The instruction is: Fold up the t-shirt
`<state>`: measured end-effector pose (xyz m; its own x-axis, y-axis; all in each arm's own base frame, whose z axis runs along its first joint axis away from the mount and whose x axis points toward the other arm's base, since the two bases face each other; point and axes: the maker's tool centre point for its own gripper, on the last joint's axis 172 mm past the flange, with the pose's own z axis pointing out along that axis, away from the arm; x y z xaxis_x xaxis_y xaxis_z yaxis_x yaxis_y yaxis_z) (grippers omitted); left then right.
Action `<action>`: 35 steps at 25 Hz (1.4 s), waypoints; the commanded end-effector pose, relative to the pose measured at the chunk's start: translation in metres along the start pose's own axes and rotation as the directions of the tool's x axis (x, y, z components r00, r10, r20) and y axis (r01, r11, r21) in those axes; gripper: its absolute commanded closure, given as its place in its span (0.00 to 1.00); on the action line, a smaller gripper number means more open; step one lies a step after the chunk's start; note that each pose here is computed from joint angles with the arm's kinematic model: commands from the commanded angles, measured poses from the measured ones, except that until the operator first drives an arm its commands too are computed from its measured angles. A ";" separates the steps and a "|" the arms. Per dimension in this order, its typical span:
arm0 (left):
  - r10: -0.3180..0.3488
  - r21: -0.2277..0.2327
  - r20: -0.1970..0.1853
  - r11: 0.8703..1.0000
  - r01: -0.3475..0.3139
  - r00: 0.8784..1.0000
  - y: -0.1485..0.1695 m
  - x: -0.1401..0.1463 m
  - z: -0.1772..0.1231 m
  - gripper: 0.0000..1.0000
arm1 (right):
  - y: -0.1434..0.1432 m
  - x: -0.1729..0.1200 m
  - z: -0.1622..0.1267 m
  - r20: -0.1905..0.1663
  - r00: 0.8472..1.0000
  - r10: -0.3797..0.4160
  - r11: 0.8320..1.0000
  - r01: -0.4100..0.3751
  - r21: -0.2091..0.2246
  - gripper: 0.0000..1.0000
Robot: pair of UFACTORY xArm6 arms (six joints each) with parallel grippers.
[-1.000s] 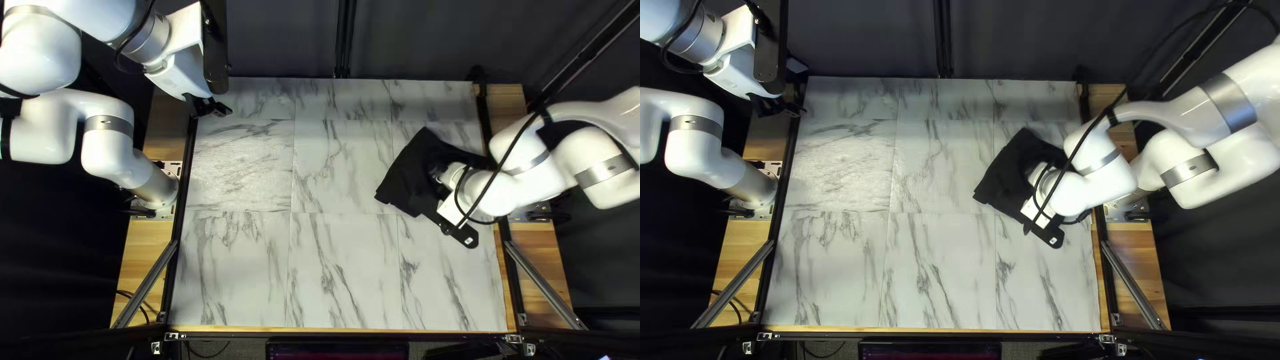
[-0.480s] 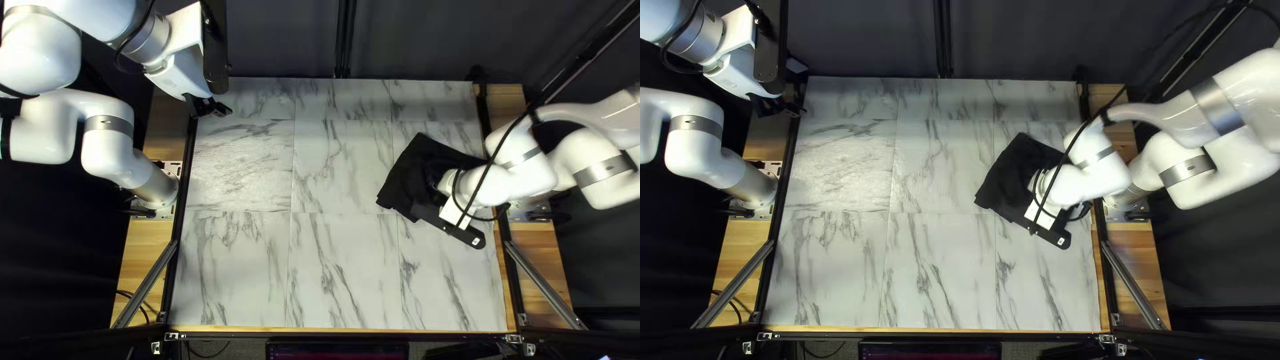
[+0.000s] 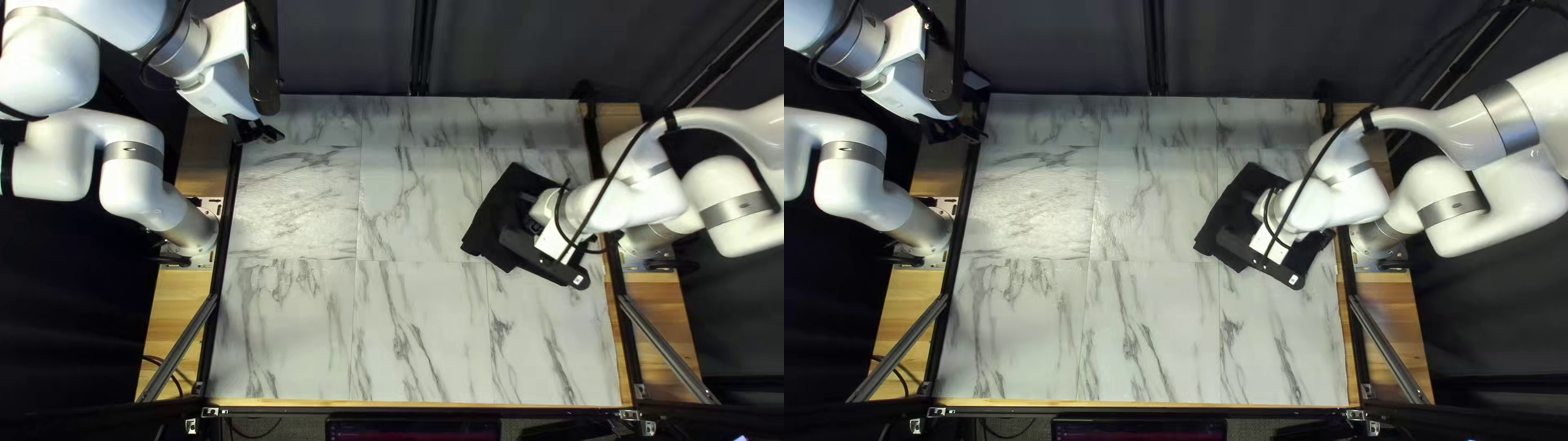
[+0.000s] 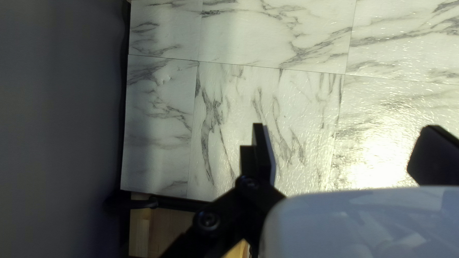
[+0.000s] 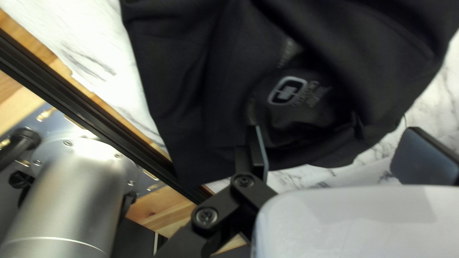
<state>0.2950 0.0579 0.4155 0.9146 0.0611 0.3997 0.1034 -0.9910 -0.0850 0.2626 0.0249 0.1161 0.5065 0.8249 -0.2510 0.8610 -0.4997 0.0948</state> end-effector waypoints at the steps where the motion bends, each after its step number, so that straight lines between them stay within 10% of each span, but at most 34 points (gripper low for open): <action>1: 0.000 0.000 0.000 1.000 0.000 1.000 0.000 0.000 0.000 0.00 | -0.024 0.012 0.001 0.004 0.999 0.045 0.999 -0.045 -0.002 0.00; 17: 0.000 0.000 0.000 1.000 0.000 1.000 0.000 0.000 0.000 0.00 | -0.049 0.015 0.057 0.031 0.956 0.292 0.956 -0.291 -0.035 0.03; 21: 0.000 0.000 0.000 1.000 0.000 1.000 0.000 0.000 0.000 0.00 | -0.043 0.011 0.062 0.021 0.953 0.303 0.952 -0.302 -0.045 0.63; 22: 0.000 0.000 0.000 1.000 0.000 1.000 0.000 0.000 0.000 0.00 | -0.042 0.011 0.063 0.018 0.953 0.303 0.952 -0.302 -0.047 0.95; 24: 0.000 0.000 0.000 1.000 0.000 1.000 0.000 0.000 0.000 0.00 | -0.040 0.011 0.065 0.014 0.953 0.303 0.952 -0.302 -0.051 0.97; 27: 0.000 0.000 0.000 1.000 0.000 1.000 0.000 0.000 0.000 0.00 | -0.037 0.010 0.062 0.006 0.952 0.306 0.950 -0.305 -0.062 0.84; 29: 0.000 0.000 0.000 1.000 0.000 1.000 0.000 0.000 0.000 0.00 | -0.038 0.009 0.061 0.003 0.952 0.307 0.950 -0.306 -0.065 0.24; 31: 0.000 0.000 0.000 1.000 0.000 1.000 0.000 0.000 0.000 0.00 | -0.038 0.009 0.061 -0.001 0.952 0.307 0.950 -0.306 -0.067 0.00; 35: 0.000 0.000 0.000 1.000 0.000 1.000 0.000 0.000 0.000 0.00 | -0.037 0.011 0.061 -0.008 0.952 0.306 0.950 -0.305 -0.064 0.00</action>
<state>0.2950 0.0579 0.4155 0.9146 0.0611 0.3997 0.1034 -0.9910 -0.0850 0.2327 0.0363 0.0510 0.7461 0.6335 -0.2052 0.6659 -0.7098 0.2297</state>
